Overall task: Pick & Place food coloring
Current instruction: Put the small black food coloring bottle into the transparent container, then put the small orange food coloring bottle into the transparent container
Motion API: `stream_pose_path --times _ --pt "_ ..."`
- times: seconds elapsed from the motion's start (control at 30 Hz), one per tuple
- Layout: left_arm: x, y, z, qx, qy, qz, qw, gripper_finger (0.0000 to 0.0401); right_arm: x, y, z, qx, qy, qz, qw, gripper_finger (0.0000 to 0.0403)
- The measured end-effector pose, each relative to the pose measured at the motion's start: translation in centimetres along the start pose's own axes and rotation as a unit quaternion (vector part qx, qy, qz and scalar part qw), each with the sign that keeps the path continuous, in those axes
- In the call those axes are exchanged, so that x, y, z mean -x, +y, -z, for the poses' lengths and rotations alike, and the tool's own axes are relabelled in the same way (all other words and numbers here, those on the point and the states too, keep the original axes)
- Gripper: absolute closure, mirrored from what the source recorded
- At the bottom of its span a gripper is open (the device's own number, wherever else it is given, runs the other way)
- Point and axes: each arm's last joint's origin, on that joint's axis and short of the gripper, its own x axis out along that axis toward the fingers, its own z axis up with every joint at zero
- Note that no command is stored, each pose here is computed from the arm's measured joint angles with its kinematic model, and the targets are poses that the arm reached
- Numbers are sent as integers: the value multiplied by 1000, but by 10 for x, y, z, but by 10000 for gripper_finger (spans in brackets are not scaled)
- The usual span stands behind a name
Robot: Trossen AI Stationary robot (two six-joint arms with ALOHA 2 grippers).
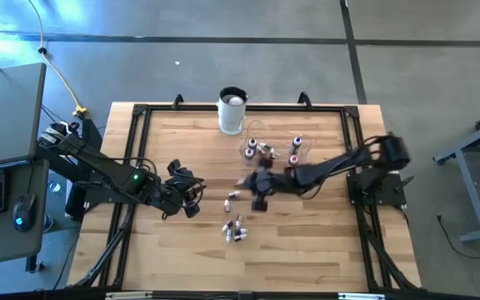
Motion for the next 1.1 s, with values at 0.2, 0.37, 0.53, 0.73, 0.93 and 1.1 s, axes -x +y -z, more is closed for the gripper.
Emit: stream_pose_path --times 0.2,0.37,0.53,0.73,0.93,1.1 --pt "0 0 0 0 0 0 1000 302 47 -66 -7 -22 59 173 983 334" --pt "0 0 0 0 0 1 1000 302 52 -112 6 -88 117 177 973 323" --pt "0 0 0 0 0 0 1000 302 34 -135 23 -102 162 146 971 328" --pt "0 0 0 -1 0 0 1000 302 15 -140 42 -93 218 61 970 315" --pt "0 0 0 -1 1 1 1000 302 6 -139 49 -80 236 67 966 296" --pt "0 0 0 -1 3 4 1000 302 12 -140 43 -72 222 73 970 278"
